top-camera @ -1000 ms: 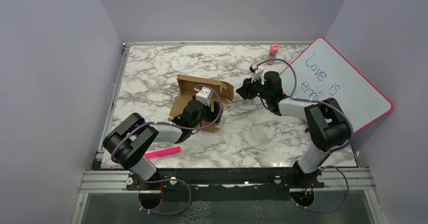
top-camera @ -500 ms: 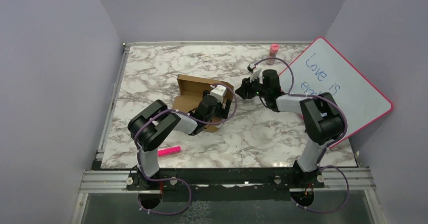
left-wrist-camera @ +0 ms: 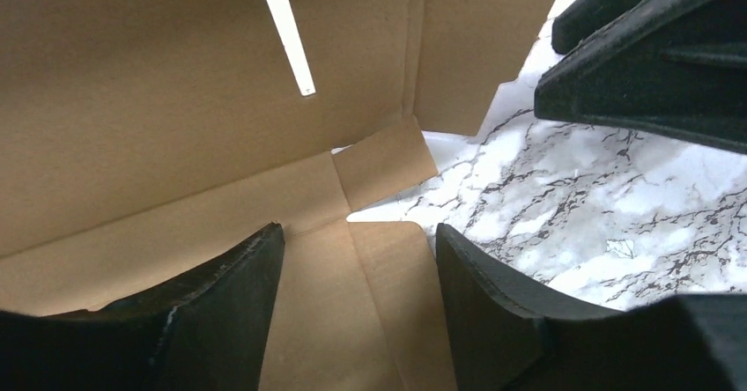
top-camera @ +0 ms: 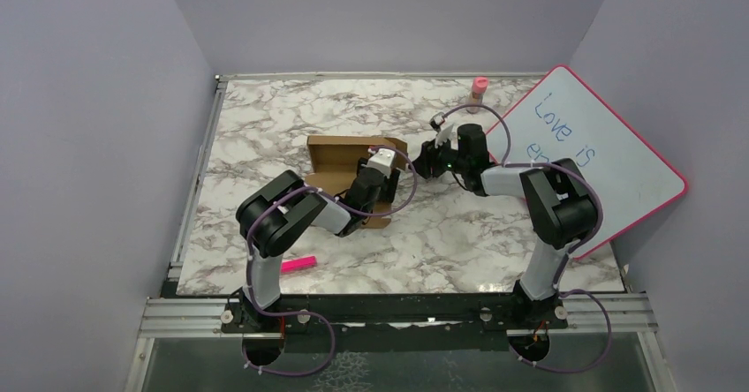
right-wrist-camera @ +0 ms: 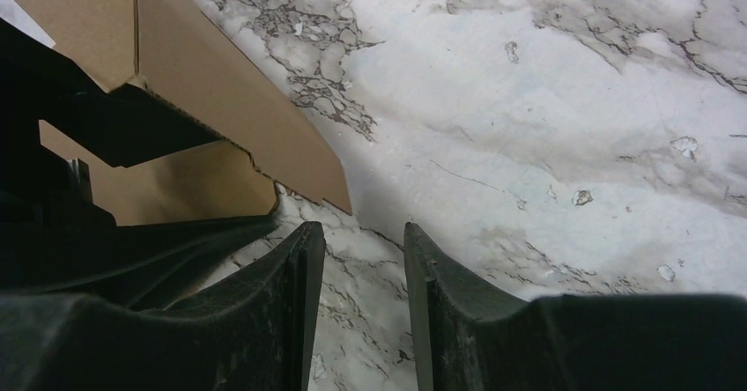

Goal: Fold the paper box

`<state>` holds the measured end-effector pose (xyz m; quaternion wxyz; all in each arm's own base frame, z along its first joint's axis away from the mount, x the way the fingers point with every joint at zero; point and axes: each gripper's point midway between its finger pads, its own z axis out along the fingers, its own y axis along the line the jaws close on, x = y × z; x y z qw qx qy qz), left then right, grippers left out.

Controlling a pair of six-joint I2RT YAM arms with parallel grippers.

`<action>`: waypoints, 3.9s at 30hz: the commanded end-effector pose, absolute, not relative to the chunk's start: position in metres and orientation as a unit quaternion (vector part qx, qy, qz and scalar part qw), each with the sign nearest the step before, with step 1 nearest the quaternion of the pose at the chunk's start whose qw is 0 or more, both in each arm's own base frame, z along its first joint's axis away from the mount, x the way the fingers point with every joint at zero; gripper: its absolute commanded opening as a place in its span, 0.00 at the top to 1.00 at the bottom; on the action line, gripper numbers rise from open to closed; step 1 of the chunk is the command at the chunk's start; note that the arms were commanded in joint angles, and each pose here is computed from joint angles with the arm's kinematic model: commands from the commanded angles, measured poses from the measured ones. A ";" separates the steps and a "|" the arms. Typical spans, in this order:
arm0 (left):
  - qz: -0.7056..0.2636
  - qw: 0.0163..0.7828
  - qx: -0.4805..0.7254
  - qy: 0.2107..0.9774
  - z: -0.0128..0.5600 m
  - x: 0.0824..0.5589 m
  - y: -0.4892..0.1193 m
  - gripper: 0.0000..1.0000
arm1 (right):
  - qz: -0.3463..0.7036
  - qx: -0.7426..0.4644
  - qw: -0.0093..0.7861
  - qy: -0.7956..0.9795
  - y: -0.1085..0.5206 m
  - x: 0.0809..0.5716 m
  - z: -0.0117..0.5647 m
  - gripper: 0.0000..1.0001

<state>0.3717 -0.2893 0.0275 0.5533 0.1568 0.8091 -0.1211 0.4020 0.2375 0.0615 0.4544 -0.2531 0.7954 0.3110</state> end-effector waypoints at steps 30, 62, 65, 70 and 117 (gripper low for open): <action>-0.164 0.581 0.145 0.784 0.058 0.364 -0.293 0.34 | 0.325 -0.236 0.586 0.704 0.226 0.371 0.139 0.55; -0.157 0.586 0.148 0.781 0.057 0.371 -0.296 0.29 | 0.348 -0.296 0.581 0.673 0.273 0.377 0.130 0.90; -0.153 0.587 0.151 0.781 0.057 0.373 -0.297 0.29 | 0.347 -0.297 0.584 0.672 0.272 0.376 0.130 0.94; -0.142 0.589 0.159 0.779 0.055 0.377 -0.297 0.28 | 0.343 -0.303 0.584 0.671 0.272 0.374 0.130 0.97; -0.237 0.579 0.081 0.776 0.067 0.390 -0.270 0.42 | 0.357 -0.343 0.559 0.666 0.279 0.360 0.124 0.97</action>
